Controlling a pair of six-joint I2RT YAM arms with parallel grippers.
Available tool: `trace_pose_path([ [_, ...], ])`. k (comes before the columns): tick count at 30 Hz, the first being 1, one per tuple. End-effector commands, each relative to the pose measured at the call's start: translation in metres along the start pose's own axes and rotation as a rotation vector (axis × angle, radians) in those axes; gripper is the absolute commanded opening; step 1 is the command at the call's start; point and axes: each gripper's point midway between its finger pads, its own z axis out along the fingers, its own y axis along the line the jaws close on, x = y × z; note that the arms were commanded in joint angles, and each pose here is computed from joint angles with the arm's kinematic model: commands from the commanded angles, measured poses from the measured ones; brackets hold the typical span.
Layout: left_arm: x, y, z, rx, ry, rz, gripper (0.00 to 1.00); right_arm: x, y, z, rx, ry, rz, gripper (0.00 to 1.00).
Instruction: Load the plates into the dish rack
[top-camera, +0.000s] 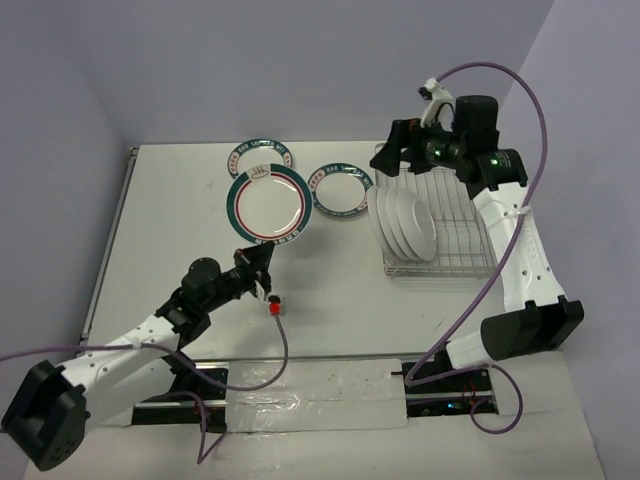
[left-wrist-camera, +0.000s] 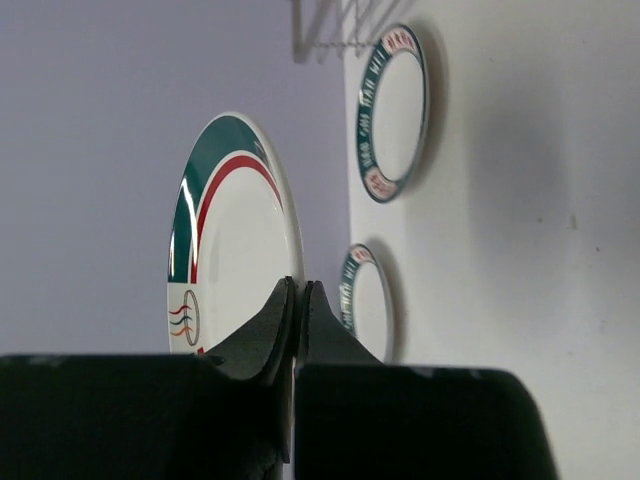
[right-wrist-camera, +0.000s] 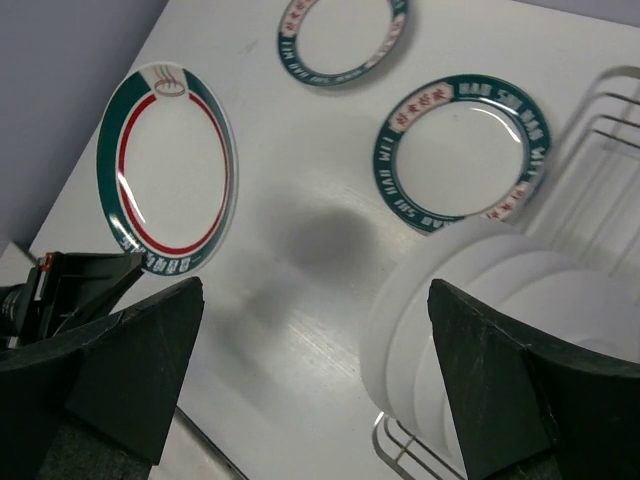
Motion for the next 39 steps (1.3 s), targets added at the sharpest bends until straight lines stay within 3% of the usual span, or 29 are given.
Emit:
trace_pose_path([
  [1,-0.037,0.020,-0.010,-0.032,-0.161,0.191,0.00,-0.008,0.030,0.012,-0.076,0.014,-0.070,1.00],
  [7,-0.069,0.037,-0.017,-0.054,-0.285,0.276,0.00,0.013,0.065,0.038,-0.151,0.109,-0.107,1.00],
  [17,-0.086,0.050,-0.015,-0.050,-0.360,0.304,0.00,0.066,0.098,0.072,-0.237,0.291,-0.176,1.00],
  [21,-0.090,0.048,-0.017,-0.051,-0.381,0.313,0.00,0.081,0.096,0.082,-0.252,0.346,-0.177,0.92],
  [24,-0.092,0.050,-0.019,-0.056,-0.394,0.314,0.00,0.086,0.097,0.085,-0.270,0.365,-0.174,0.77],
  [27,-0.094,0.052,-0.018,-0.069,-0.399,0.318,0.00,0.087,0.100,0.085,-0.293,0.371,-0.167,0.53],
  [32,-0.093,0.058,-0.017,-0.101,-0.396,0.303,0.00,0.087,0.105,0.080,-0.318,0.366,-0.164,0.31],
  [33,-0.093,0.060,-0.016,-0.109,-0.393,0.303,0.00,0.088,0.108,0.078,-0.331,0.372,-0.159,0.14],
  [34,-0.092,0.062,-0.015,-0.125,-0.389,0.307,0.00,0.086,0.109,0.076,-0.335,0.365,-0.160,0.04],
  [35,-0.091,0.064,-0.014,-0.130,-0.383,0.305,0.00,0.084,0.110,0.074,-0.336,0.360,-0.158,0.00],
  [38,-0.084,0.072,-0.009,-0.150,-0.343,0.278,0.35,0.073,0.113,0.063,-0.319,0.314,-0.172,0.00],
  [39,-0.083,0.075,-0.009,-0.159,-0.334,0.264,0.64,0.066,0.112,0.060,-0.302,0.286,-0.181,0.00],
])
